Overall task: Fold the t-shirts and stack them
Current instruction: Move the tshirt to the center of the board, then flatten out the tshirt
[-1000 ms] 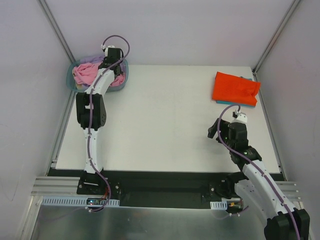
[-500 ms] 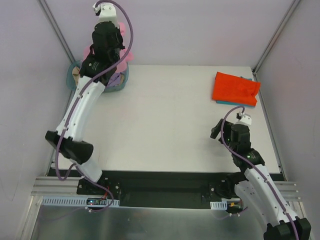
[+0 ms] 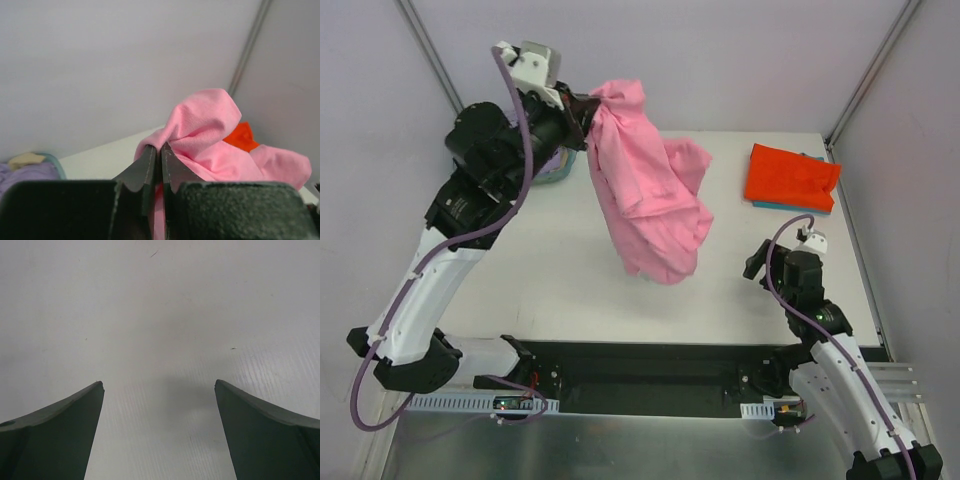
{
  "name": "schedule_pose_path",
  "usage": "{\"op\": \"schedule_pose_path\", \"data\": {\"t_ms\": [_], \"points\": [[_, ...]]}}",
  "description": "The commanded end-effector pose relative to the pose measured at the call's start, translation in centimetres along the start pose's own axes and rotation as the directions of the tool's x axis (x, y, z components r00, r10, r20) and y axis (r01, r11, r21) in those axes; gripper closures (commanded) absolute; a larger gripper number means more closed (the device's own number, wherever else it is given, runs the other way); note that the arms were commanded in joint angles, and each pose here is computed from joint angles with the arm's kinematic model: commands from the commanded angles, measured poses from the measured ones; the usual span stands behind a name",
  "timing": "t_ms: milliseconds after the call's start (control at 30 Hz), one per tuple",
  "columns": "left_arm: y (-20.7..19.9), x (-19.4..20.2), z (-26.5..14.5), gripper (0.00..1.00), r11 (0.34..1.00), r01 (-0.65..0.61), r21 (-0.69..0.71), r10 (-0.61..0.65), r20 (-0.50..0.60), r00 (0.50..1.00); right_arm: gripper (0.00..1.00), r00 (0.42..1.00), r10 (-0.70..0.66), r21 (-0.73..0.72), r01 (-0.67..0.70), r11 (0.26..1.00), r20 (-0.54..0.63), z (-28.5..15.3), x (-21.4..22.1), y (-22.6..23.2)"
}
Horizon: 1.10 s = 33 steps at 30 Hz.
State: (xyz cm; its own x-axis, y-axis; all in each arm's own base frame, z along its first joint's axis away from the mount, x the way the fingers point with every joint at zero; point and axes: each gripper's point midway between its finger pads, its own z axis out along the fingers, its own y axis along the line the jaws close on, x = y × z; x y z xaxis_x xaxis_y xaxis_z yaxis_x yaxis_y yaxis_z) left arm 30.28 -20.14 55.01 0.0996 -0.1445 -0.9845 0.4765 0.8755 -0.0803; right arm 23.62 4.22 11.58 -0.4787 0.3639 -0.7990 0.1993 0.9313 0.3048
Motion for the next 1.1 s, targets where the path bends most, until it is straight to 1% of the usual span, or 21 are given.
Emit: {"op": "schedule_pose_path", "data": {"t_ms": [0,67,100,133,167,200,233,267,400,467,633,733,767,800,833,867,900,967,1000,1033,1067], "points": [[-4.8,7.9,2.0,1.0,0.979,0.084,0.187,-0.052,-0.173,0.984,0.03,0.998,0.028,0.015,-0.029,0.999,0.052,-0.8,-2.2,0.3],[-7.2,13.1,2.3,0.74,0.952,0.132,0.277,-0.049,-0.287,0.957,0.03,0.999,0.029,0.031,-0.031,0.999,0.043,-0.8,-2.0,0.1],[-7.8,14.6,2.6,0.53,0.948,0.137,0.288,-0.042,-0.313,0.949,0.03,0.999,0.027,0.034,-0.029,0.999,0.043,-0.8,-2.1,0.0],[-8.3,18.0,3.3,0.33,0.951,0.14,0.274,-0.027,-0.379,0.925,0.03,0.999,0.024,0.043,-0.025,0.999,0.033,-0.7,-1.9,-0.1],[-7.6,19.4,4.0,0.15,0.971,0.101,0.216,-0.008,-0.395,0.919,0.03,0.999,0.025,0.04,-0.026,0.999,0.029,-0.7,-1.9,0.0],[-7.9,20.9,4.2,0.02,0.978,0.078,0.194,0.011,-0.42,0.907,0.03,0.999,0.025,0.033,-0.026,0.999,0.023,-0.7,-1.8,0.2],[-7.2,23.1,4.6,0.01,0.989,0.041,0.143,0.03,-0.463,0.886,0.03,1.0,0.023,0.029,-0.024,0.999,0.014,-0.6,-1.7,0.3],[-6.0,23.8,4.6,0.01,0.998,0.003,0.065,0.029,-0.476,0.879,0.03,1.0,0.024,0.022,-0.024,0.999,0.011,-0.5,-1.6,0.4],[-3.2,26.1,2.7,0.01,0.994,-0.016,-0.107,-0.041,-0.511,0.859,0.03,1.0,0.001,-0.019,-0.001,1.0,-0.019,-0.3,-1.3,1.3],[-1.8,27.6,0.3,0.01,0.982,0.011,-0.189,-0.11,-0.52,0.847,0.03,1.0,-0.012,-0.063,0.011,0.998,-0.023,-0.2,-1.3,2.1],[1.6,33.1,-7.3,0.01,0.936,0.055,-0.349,-0.25,-0.545,0.8,0.03,0.994,-0.088,-0.32,0.062,0.945,-0.066,-0.6,-0.3,6.7],[3.1,36.9,-12.4,0.01,0.877,0.111,-0.468,-0.389,-0.554,0.736,0.03,0.974,-0.199,-0.489,0.121,0.864,-0.11,-1.7,1.6,10.5],[3.4,37.7,-13.5,0.01,0.831,0.164,-0.532,-0.473,-0.52,0.711,0.03,0.966,-0.244,-0.513,0.166,0.842,-0.087,-2.0,1.5,11.4],[3.9,38.2,-15.3,0.0,0.807,0.175,-0.564,-0.511,-0.519,0.685,0.03,0.946,-0.313,-0.563,0.214,0.798,-0.084,-3.0,2.7,13.0],[3.8,40.1,-17.1,0.01,0.776,0.195,-0.6,-0.57,-0.534,0.624,0.03,0.927,-0.363,-0.571,0.248,0.782,-0.095,-2.9,3.7,13.6],[4.3,40.7,-18.0,0.01,0.748,0.205,-0.631,-0.607,-0.526,0.597,0.03,0.913,-0.404,-0.567,0.308,0.764,-0.048,-3.1,3.1,14.6],[4.6,41.0,-19.2,0.01,0.731,0.208,-0.65,-0.63,-0.525,0.572,0.03,0.878,-0.477,-0.605,0.352,0.714,-0.052,-3.9,5.1,16.2],[4.8,43.0,-21.0,0.01,0.683,0.223,-0.696,-0.691,-0.516,0.506,0.01,0.862,-0.507,-0.58,0.408,0.705,-0.009,-4.2,4.2,18.3],[4.7,43.5,-21.5,0.01,0.672,0.23,-0.704,-0.706,-0.515,0.486,0.02,0.81,-0.587,-0.614,0.46,0.641,-0.007,-4.6,6.1,19.7],[4.9,44.6,-22.4,0.01,0.652,0.216,-0.727,-0.724,-0.513,0.461,0.08,0.788,-0.616,-0.627,0.479,0.615,-0.002,-4.9,6.6,20.6],[4.9,45.1,-22.8,0.01,0.636,0.218,-0.741,-0.741,-0.506,0.442,0.08,0.77,-0.638,-0.622,0.502,0.601,0.004,-4.8,7.0,21.3]]}}
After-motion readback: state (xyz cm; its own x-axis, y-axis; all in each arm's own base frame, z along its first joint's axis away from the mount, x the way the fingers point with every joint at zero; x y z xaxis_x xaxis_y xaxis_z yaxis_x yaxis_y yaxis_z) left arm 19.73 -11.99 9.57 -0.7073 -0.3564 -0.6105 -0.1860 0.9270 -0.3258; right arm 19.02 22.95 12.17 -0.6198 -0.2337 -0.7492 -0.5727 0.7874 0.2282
